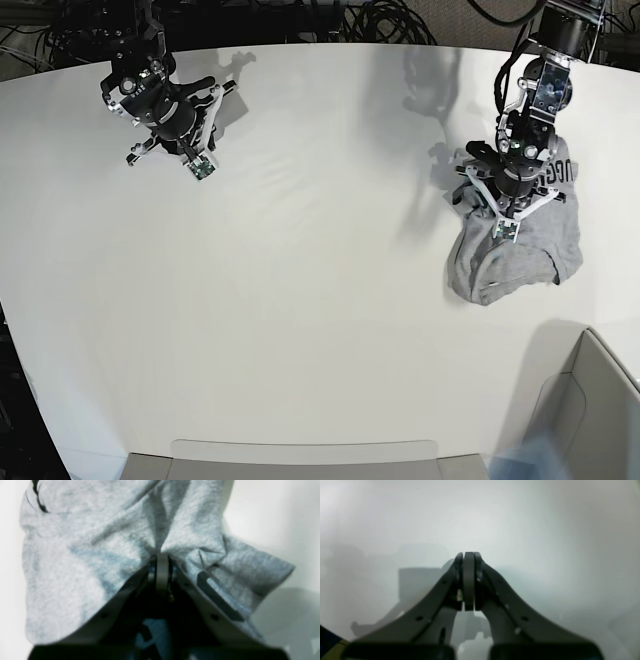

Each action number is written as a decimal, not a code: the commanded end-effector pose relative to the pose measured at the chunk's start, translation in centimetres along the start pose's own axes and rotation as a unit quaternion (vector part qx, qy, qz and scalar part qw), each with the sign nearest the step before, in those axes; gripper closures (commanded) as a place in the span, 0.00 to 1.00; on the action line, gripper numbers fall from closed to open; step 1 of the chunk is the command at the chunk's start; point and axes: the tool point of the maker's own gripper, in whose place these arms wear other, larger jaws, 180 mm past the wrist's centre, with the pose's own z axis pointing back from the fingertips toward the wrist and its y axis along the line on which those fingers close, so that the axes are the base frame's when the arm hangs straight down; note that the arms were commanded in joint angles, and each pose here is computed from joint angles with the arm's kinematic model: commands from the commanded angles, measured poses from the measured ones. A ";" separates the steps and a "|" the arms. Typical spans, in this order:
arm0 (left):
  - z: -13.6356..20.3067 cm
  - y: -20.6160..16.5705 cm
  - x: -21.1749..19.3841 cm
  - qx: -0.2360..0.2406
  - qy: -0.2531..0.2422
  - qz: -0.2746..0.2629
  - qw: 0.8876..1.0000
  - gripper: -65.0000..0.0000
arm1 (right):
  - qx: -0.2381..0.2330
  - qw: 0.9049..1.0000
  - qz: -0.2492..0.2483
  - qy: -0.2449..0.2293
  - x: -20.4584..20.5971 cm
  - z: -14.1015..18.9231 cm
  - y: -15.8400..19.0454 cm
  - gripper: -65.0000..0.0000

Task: Fold the T-shirt properly
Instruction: 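Drag the folded shirt away from the right gripper with the left gripper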

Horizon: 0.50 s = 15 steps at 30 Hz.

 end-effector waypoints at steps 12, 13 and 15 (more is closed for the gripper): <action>4.4 -4.9 4.6 -0.059 -0.069 0.002 0.996 1.00 | 0.008 1.000 0.014 -0.022 1.4 0.2 0.7 1.00; 4.3 -5.4 4.1 -0.062 -0.054 0.006 0.997 1.00 | 0.008 1.000 0.014 -0.022 1.4 0.2 0.7 1.00; 4.1 -5.9 3.1 -0.067 -0.028 0.014 0.997 1.00 | 0.007 1.000 0.015 -0.022 1.4 0.2 0.6 1.00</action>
